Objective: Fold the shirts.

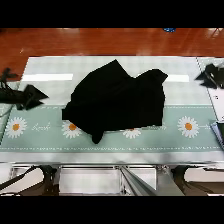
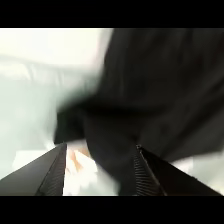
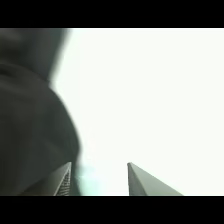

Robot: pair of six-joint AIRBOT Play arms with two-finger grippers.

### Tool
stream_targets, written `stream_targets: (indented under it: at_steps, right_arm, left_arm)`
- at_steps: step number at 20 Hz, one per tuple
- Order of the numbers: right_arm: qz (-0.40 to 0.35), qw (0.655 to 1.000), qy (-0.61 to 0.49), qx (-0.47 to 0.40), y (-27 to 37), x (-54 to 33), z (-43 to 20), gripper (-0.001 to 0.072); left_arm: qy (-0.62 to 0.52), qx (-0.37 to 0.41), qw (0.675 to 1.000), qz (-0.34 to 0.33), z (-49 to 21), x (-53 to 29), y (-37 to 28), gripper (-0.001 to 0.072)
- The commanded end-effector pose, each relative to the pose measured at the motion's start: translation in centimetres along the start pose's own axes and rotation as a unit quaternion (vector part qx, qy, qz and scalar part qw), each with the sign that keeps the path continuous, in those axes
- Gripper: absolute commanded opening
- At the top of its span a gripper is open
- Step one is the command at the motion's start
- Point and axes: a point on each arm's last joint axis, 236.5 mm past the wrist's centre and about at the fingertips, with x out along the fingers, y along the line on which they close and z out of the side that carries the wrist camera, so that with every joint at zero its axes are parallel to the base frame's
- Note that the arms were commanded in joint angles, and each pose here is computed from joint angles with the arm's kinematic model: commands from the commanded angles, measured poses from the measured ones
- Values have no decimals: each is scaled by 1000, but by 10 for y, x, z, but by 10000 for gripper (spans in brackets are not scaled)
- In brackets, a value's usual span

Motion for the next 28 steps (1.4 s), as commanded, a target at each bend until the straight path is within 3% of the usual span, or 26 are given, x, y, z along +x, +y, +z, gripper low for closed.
stream_targets:
  at_steps: [1,5,11,12,13,18,24,25,27,28]
  right_arm:
    - [-12,1000,6,21,-36,23,-63,413]
    - [10,998,62,20,-37,47,-119,413]
    - [46,992,102,53,-30,67,-156,413]
    - [48,991,110,58,-30,69,-163,413]
    - [50,990,117,59,-29,72,-169,413]
    - [56,983,177,2,7,99,-201,413]
    - [111,979,171,-22,74,140,-207,403]
    - [114,978,172,-37,83,143,-205,376]
    - [128,975,164,-78,107,140,-193,29]
    - [140,972,158,-102,123,131,-182,31]
  left_arm:
    - [108,-4,994,-19,-71,46,-2,505]
    - [115,-3,993,-17,-94,85,-2,505]
    - [56,-18,998,-25,-65,129,-13,499]
    - [58,-24,998,-27,-65,131,-13,356]
    - [59,-24,998,-27,-65,132,-13,14]
    - [64,9,997,-41,-60,126,-26,21]
    - [65,14,996,-53,-57,122,-35,21]
    - [72,13,996,-56,-60,122,-37,21]
    - [70,19,995,-61,-58,117,-41,21]
    - [56,27,996,-71,-45,109,-51,21]
